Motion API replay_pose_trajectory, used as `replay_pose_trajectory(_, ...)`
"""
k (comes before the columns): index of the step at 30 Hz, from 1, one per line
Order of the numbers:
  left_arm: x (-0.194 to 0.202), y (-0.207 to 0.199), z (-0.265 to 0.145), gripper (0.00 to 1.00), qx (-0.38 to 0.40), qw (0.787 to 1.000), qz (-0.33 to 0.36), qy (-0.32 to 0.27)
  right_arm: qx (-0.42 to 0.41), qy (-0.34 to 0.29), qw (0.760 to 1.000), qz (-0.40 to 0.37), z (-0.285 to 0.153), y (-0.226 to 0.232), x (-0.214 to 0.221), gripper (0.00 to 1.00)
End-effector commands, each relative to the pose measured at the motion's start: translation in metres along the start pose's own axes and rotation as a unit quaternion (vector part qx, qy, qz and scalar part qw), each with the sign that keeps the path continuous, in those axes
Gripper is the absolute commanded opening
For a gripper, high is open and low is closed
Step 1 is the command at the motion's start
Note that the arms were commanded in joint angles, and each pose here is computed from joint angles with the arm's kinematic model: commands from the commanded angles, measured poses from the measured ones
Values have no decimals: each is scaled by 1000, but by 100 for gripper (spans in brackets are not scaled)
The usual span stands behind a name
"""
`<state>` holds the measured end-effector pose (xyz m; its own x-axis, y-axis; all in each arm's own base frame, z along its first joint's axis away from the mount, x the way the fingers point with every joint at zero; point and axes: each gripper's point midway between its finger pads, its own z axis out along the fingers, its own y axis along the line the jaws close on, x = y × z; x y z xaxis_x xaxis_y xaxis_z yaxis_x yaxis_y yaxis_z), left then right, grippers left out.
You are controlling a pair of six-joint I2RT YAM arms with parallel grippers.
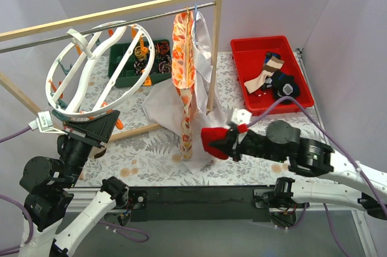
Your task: Remove the socks clipped to the hanger
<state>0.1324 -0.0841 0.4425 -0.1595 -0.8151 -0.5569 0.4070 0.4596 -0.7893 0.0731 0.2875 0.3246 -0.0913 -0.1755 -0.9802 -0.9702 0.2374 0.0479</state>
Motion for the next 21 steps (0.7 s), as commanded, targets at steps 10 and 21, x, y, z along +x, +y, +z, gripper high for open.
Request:
replay_pose_trajectory(10,-7,2,2,0,-15,1000,14,-9,521,-116,842,74,-117,-158,15,1)
replay_pose_trajectory(21,-9,1,1,0,-21,1000,13,-8,542,-76,829,118,-95,-245,33,1)
